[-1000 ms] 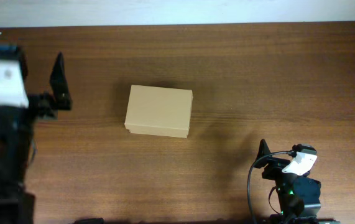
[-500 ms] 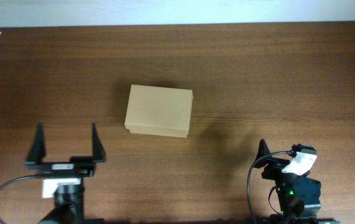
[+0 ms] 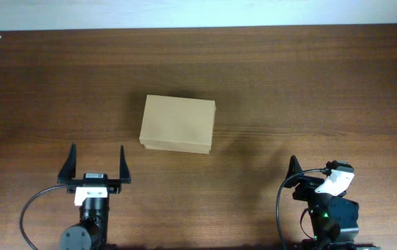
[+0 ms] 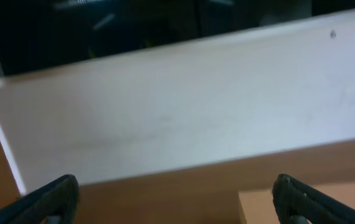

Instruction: Pack container

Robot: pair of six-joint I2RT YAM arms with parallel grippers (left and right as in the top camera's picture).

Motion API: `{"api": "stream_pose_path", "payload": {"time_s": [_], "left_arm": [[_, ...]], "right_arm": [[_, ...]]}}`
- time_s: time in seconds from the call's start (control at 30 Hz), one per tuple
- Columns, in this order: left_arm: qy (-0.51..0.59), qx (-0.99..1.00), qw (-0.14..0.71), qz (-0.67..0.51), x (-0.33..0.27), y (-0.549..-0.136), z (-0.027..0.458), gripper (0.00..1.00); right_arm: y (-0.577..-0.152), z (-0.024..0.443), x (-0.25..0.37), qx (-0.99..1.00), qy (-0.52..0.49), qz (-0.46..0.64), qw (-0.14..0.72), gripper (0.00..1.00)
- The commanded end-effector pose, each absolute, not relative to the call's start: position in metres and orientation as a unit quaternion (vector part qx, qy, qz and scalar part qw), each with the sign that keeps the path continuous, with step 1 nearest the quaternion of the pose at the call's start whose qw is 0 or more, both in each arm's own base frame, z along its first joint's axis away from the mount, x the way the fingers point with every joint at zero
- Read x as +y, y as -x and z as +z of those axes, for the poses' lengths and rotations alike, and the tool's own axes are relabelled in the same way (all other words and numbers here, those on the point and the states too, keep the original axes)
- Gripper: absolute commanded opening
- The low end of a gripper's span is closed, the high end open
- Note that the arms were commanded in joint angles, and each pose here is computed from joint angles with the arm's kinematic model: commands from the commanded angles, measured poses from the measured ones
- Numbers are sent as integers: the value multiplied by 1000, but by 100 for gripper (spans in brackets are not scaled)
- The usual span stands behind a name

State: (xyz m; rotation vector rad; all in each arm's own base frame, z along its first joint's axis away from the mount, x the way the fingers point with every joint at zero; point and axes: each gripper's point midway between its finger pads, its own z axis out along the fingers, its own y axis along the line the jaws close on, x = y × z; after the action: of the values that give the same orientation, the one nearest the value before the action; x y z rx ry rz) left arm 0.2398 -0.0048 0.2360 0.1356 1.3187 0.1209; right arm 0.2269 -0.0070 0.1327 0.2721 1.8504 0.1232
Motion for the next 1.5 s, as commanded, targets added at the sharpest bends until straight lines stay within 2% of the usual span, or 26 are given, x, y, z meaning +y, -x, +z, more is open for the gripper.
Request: {"api": "stream_pose_path", "payload": {"time_s": [0.0, 0.2, 1.47], "left_arm": [[-67, 644, 760, 58, -4, -243, 216, 100], [-68, 730, 677, 54, -1, -246, 157, 99], [-67, 732, 676, 55, -1, -246, 156, 100]], "right_arm": [[-227, 132, -7, 794, -120, 56, 593, 99], [-227, 132, -7, 794, -120, 56, 593, 99], [-227, 132, -7, 794, -120, 56, 593, 99]]}}
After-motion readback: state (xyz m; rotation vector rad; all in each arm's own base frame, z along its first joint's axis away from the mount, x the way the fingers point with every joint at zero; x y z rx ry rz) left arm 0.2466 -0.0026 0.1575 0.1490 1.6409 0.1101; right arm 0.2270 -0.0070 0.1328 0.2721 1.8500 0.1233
